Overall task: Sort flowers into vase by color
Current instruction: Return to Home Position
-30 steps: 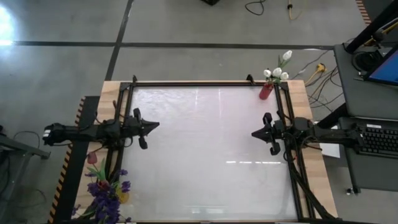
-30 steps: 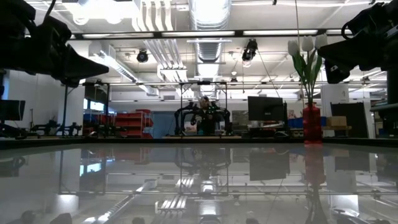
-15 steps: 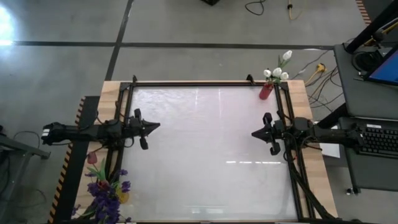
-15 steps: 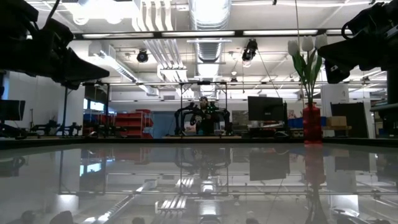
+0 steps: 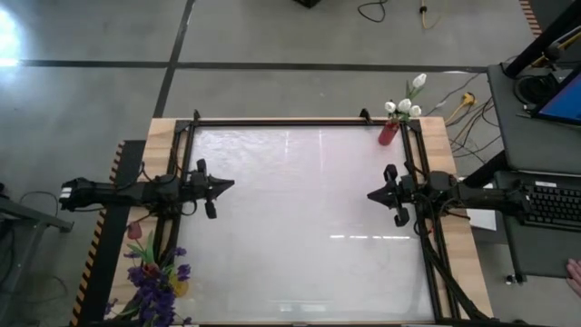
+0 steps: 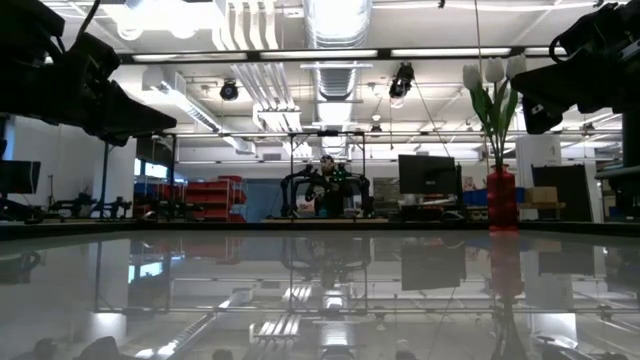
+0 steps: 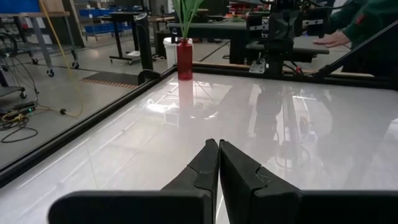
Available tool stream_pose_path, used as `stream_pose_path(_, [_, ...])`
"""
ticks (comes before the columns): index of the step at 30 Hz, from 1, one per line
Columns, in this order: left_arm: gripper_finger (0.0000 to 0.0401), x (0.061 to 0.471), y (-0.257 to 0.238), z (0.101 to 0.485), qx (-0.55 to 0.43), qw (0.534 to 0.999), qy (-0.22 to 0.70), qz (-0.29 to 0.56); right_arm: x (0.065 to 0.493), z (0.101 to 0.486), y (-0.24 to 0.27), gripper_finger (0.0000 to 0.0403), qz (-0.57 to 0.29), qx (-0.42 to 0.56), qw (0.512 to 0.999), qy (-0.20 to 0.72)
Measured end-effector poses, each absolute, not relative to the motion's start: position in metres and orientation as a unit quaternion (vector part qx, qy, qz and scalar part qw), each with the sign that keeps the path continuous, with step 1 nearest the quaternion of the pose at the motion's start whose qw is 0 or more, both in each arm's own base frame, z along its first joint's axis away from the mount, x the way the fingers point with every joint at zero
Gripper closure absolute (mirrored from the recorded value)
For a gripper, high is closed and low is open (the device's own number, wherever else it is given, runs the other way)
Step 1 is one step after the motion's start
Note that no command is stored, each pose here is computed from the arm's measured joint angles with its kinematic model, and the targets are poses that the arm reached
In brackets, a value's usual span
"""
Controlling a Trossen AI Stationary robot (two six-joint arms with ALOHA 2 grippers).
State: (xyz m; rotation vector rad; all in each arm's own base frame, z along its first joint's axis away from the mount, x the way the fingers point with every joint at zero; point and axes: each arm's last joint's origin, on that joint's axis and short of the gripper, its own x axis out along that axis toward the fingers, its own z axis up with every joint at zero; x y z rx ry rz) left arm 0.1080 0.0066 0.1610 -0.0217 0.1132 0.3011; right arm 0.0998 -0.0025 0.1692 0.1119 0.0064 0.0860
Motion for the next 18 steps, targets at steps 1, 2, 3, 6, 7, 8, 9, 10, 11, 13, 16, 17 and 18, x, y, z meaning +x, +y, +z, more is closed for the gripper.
stream_pose_path(1, [0.0401, 0.1081, 0.0066, 0.1609, -0.011, 0.987, 0.057, 0.15, 0.0998, 0.1693, -0.0025, 0.0385, 0.043, 0.056, 0.998, 0.003])
stream_pose_path(2, [0.0401, 0.1081, 0.0066, 0.1608, -0.011, 0.987, 0.058, 0.15, 0.0998, 0.1693, -0.0025, 0.0385, 0.043, 0.056, 0.998, 0.003])
stream_pose_path(3, [0.0401, 0.1082, 0.0066, 0.1607, -0.01, 0.987, 0.058, 0.15, 0.0998, 0.1694, -0.0025, 0.0385, 0.043, 0.056, 0.998, 0.003])
stream_pose_path(6, [0.0401, 0.1084, 0.0066, 0.1603, -0.01, 0.987, 0.06, 0.15, 0.0997, 0.1696, -0.0025, 0.0385, 0.043, 0.056, 0.998, 0.002])
stream_pose_path(7, [0.0401, 0.1085, 0.0066, 0.1602, -0.01, 0.987, 0.061, 0.15, 0.0997, 0.1696, -0.0025, 0.0385, 0.043, 0.056, 0.998, 0.002])
stream_pose_path(8, [0.0401, 0.1086, 0.0066, 0.1601, -0.01, 0.987, 0.061, 0.15, 0.0997, 0.1696, -0.0025, 0.0385, 0.043, 0.056, 0.998, 0.002])
stream_pose_path(9, [0.0401, 0.1086, 0.0066, 0.1601, -0.01, 0.987, 0.062, 0.15, 0.0997, 0.1696, -0.0025, 0.0385, 0.043, 0.056, 0.998, 0.002])
stream_pose_path(10, [0.0401, 0.1087, 0.0066, 0.1599, -0.01, 0.987, 0.062, 0.15, 0.0997, 0.1696, -0.0025, 0.0385, 0.043, 0.056, 0.998, 0.002])
stream_pose_path(11, [0.0401, 0.1087, 0.0066, 0.1599, -0.01, 0.987, 0.063, 0.15, 0.0997, 0.1696, -0.0025, 0.0385, 0.043, 0.056, 0.998, 0.002])
stream_pose_path(13, [0.0401, 0.1089, 0.0066, 0.1597, -0.009, 0.987, 0.064, 0.15, 0.0997, 0.1696, -0.0025, 0.0385, 0.043, 0.056, 0.998, 0.002])
stream_pose_path(16, [0.0401, 0.1091, 0.0066, 0.1593, -0.009, 0.986, 0.066, 0.15, 0.0997, 0.1696, -0.0025, 0.0385, 0.043, 0.056, 0.998, 0.002])
stream_pose_path(17, [0.0401, 0.1091, 0.0066, 0.1593, -0.009, 0.986, 0.066, 0.15, 0.0997, 0.1696, -0.0025, 0.0385, 0.043, 0.056, 0.998, 0.002])
stream_pose_path(18, [0.0401, 0.1091, 0.0066, 0.1592, -0.009, 0.986, 0.066, 0.15, 0.0997, 0.1696, -0.0025, 0.0385, 0.043, 0.056, 0.998, 0.002])
